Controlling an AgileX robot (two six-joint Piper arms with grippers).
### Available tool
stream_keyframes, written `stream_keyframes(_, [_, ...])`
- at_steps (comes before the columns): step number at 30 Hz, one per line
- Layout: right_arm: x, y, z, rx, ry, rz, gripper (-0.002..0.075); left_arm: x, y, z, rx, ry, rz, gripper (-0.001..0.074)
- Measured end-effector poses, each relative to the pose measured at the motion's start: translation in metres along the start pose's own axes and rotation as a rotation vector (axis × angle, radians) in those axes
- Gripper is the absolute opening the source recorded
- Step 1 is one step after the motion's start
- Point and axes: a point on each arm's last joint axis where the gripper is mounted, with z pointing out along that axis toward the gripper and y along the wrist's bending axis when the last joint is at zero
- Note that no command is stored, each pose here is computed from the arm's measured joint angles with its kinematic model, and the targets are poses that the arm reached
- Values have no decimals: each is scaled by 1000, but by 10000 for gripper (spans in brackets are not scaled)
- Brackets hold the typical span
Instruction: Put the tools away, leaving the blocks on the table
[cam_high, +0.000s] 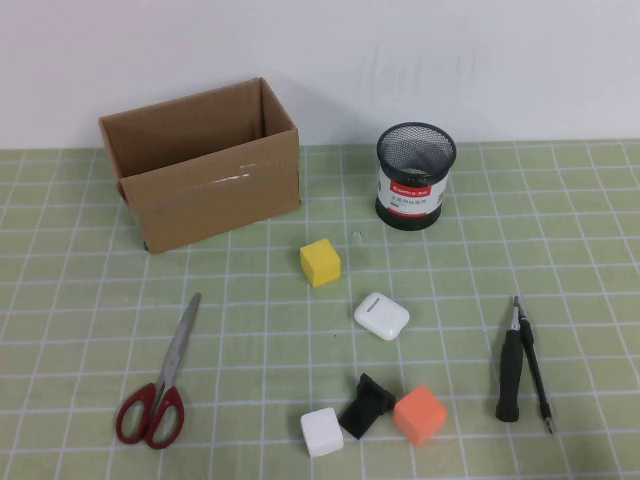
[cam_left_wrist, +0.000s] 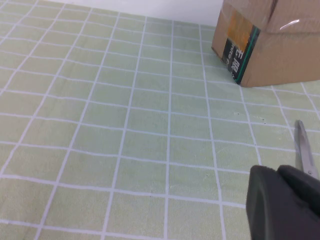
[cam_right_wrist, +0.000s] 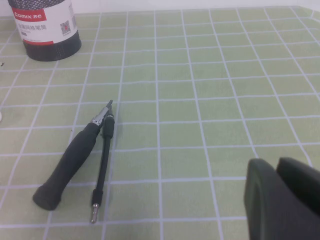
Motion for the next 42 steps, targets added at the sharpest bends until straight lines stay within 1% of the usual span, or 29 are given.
stream_keyframes(20, [0, 0, 0, 0, 0, 0, -7, -1, 0, 0, 2, -18, 4, -4])
stream_keyframes(28, [0, 0, 0, 0, 0, 0, -7, -16, -3, -1, 35, -182, 4, -4])
stream_keyframes(38, [0, 0, 0, 0, 0, 0, -7, -26, -5, -4, 58, -297, 4, -4])
stream_keyframes(42, [0, 0, 0, 0, 0, 0, -7, -38, -8, -9, 86, -441, 4, -4])
